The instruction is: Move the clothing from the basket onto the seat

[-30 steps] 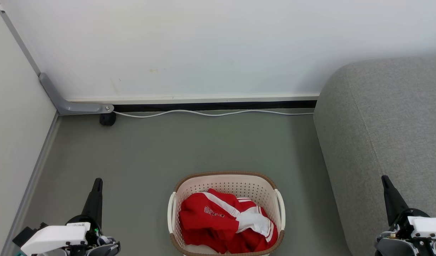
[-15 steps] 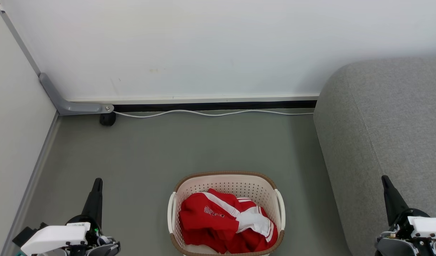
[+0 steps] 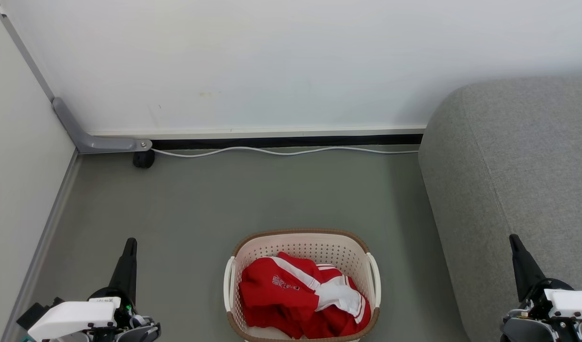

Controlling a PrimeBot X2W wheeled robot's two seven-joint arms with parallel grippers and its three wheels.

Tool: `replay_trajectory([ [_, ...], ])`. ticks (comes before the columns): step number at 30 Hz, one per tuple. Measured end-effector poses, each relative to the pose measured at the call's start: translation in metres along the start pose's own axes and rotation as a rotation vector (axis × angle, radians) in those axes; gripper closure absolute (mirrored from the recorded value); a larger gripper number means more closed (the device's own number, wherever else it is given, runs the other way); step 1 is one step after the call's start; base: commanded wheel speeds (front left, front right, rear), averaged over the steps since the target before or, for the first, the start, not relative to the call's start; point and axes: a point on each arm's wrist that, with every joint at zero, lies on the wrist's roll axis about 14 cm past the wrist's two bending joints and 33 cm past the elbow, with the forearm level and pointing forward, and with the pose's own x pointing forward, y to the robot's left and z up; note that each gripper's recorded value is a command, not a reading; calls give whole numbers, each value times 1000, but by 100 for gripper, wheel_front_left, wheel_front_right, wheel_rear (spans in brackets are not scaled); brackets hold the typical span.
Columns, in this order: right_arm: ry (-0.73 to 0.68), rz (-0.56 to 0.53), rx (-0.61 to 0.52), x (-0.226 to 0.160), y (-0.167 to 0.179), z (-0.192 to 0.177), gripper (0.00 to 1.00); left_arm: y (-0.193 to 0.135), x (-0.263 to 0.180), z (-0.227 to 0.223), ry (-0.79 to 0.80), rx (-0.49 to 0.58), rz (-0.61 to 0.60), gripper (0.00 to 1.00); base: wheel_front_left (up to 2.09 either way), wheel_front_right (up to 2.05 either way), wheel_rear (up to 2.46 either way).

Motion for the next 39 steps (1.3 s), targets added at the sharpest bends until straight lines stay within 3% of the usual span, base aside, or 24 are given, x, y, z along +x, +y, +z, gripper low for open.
replay_trajectory([
  [20,0,0,0,0,0,0,100,0,0,0,0,0,0,100,0,0,0],
  [21,1,-6,1,0,-2,0,0,2,-1,0,0,-1,7,0,0,0,0],
  [27,6,-117,29,-17,-40,-8,0,44,-20,-7,-3,-32,130,0,0,0,0],
  [39,15,-105,4,-13,-35,-11,0,42,-17,-7,-18,-22,124,0,0,0,0],
])
